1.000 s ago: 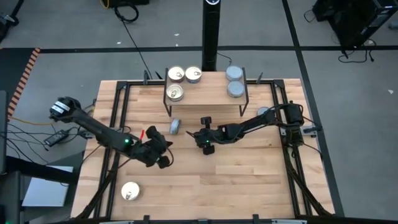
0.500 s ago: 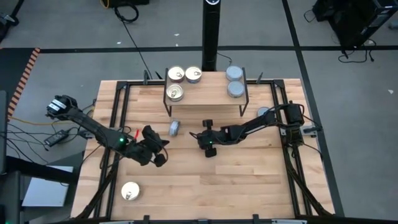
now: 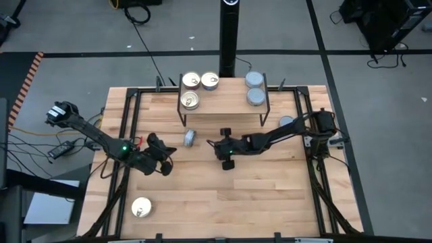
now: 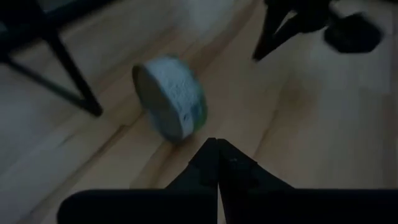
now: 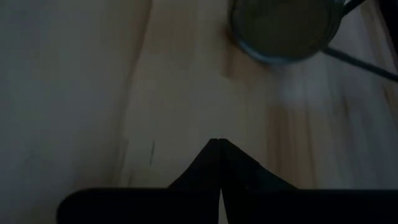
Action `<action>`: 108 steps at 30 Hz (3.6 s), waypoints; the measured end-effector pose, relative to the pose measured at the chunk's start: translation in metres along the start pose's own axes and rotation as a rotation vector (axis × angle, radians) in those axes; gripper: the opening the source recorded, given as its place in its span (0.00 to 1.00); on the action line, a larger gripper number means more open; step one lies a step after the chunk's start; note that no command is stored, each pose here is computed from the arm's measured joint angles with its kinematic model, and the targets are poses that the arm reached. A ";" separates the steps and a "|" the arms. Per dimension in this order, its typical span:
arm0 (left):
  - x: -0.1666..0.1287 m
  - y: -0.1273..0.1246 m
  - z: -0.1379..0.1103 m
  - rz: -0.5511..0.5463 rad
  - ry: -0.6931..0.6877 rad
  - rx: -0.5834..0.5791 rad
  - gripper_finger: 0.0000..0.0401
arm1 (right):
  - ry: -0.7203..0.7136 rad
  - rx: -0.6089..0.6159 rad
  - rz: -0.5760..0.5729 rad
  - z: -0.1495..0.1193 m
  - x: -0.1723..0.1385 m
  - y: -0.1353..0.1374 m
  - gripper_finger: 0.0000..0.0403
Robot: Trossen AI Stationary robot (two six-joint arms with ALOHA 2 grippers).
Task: Stack canned seafood by type on shelf
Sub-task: Put the left green tuna can on the shelf
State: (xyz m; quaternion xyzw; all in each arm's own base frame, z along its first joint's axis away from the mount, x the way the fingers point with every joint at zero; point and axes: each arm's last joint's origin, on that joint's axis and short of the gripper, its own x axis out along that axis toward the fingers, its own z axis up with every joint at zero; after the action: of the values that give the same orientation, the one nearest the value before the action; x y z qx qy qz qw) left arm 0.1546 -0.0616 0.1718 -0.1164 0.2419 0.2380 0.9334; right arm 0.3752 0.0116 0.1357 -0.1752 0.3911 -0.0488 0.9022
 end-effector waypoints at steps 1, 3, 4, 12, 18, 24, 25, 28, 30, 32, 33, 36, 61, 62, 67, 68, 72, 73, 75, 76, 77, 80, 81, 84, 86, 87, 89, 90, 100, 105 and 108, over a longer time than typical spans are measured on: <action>0.001 0.002 -0.004 0.007 0.007 -0.011 0.01 | -0.010 0.008 0.004 0.002 -0.002 -0.001 0.03; 0.004 0.006 -0.012 0.024 0.019 -0.039 0.01 | -0.029 0.025 0.012 0.005 -0.006 -0.002 0.03; 0.005 0.008 -0.016 0.035 0.017 -0.052 0.01 | -0.044 0.035 0.019 0.006 -0.007 -0.003 0.03; 0.011 0.014 -0.027 0.034 -0.047 -0.100 0.01 | -0.165 0.146 0.075 0.017 -0.007 -0.002 0.03; 0.013 0.017 -0.031 0.027 -0.066 -0.127 0.01 | -0.233 0.165 0.074 0.024 -0.009 0.000 0.05; 0.013 0.015 -0.029 0.008 -0.078 -0.124 0.01 | -0.231 0.167 0.072 0.024 -0.009 -0.001 0.08; 0.013 0.015 -0.029 0.004 -0.079 -0.127 0.01 | -0.230 0.167 0.072 0.024 -0.009 -0.001 0.08; 0.013 0.014 -0.028 0.001 -0.080 -0.129 0.01 | -0.231 0.167 0.072 0.024 -0.009 -0.001 0.08; 0.013 0.014 -0.028 0.000 -0.080 -0.129 0.01 | -0.230 0.167 0.072 0.024 -0.009 -0.001 0.08; 0.013 0.014 -0.029 -0.001 -0.078 -0.128 0.01 | -0.230 0.167 0.072 0.024 -0.009 -0.001 0.08; 0.013 0.014 -0.029 -0.002 -0.077 -0.128 0.01 | -0.230 0.167 0.072 0.024 -0.009 -0.001 0.08; 0.013 0.014 -0.029 -0.002 -0.077 -0.129 0.01 | -0.229 0.165 0.071 0.024 -0.009 -0.001 0.08; 0.013 0.014 -0.029 -0.003 -0.075 -0.130 0.01 | -0.228 0.155 0.067 0.023 -0.008 -0.001 0.09; 0.013 0.014 -0.029 -0.003 -0.075 -0.130 0.01 | -0.228 0.152 0.065 0.023 -0.008 -0.001 0.08; 0.013 0.014 -0.029 -0.003 -0.075 -0.130 0.01 | -0.226 0.137 0.055 0.023 -0.008 -0.004 0.08; 0.013 0.014 -0.029 -0.003 -0.075 -0.130 0.01 | -0.225 0.137 0.053 0.023 -0.007 -0.005 0.08; 0.013 0.014 -0.029 -0.003 -0.075 -0.130 0.01 | -0.224 0.139 0.050 0.022 -0.007 -0.005 0.08; 0.013 0.014 -0.029 -0.003 -0.075 -0.130 0.01 | -0.224 0.139 0.050 0.022 -0.007 -0.006 0.08; 0.013 0.014 -0.029 -0.003 -0.075 -0.130 0.01 | -0.224 0.138 0.050 0.022 -0.007 -0.005 0.08; 0.013 0.014 -0.029 -0.003 -0.075 -0.130 0.01 | -0.225 0.138 0.050 0.022 -0.007 -0.005 0.08; 0.013 0.014 -0.029 -0.003 -0.075 -0.130 0.01 | -0.225 0.138 0.050 0.022 -0.007 -0.005 0.07; 0.013 0.014 -0.029 -0.003 -0.075 -0.130 0.01 | -0.225 0.138 0.050 0.022 -0.007 -0.005 0.07; 0.013 0.014 -0.029 -0.003 -0.075 -0.130 0.01 | -0.225 0.138 0.050 0.022 -0.007 -0.005 0.07; 0.013 0.014 -0.029 -0.003 -0.075 -0.129 0.01 | -0.227 0.139 0.050 0.023 -0.007 -0.005 0.08; 0.013 0.014 -0.029 -0.003 -0.075 -0.129 0.01 | -0.233 0.140 0.048 0.023 -0.008 -0.006 0.08; 0.013 0.014 -0.029 -0.003 -0.075 -0.129 0.01 | -0.238 0.141 0.047 0.024 -0.008 -0.006 0.08; 0.013 0.014 -0.029 -0.003 -0.075 -0.129 0.01 | -0.249 0.143 0.045 0.025 -0.008 -0.006 0.08; 0.013 0.014 -0.029 -0.002 -0.075 -0.129 0.01 | -0.254 0.144 0.045 0.025 -0.008 -0.006 0.08; 0.013 0.014 -0.029 -0.003 -0.075 -0.130 0.01 | -0.319 0.148 0.045 0.039 -0.012 -0.005 0.20; 0.013 0.014 -0.028 -0.009 -0.081 -0.139 0.01 | -0.278 0.134 0.050 0.050 -0.015 -0.008 0.32; 0.013 0.012 -0.025 -0.027 -0.100 -0.167 0.01 | -0.269 0.085 0.046 0.056 -0.016 -0.010 0.39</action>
State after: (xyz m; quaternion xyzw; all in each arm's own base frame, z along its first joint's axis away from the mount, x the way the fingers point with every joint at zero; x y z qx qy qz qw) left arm 0.1486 -0.0551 0.1425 -0.1849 0.1727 0.2503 0.9345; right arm 0.4046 0.0210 0.1857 -0.1327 0.2680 -0.0206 0.9540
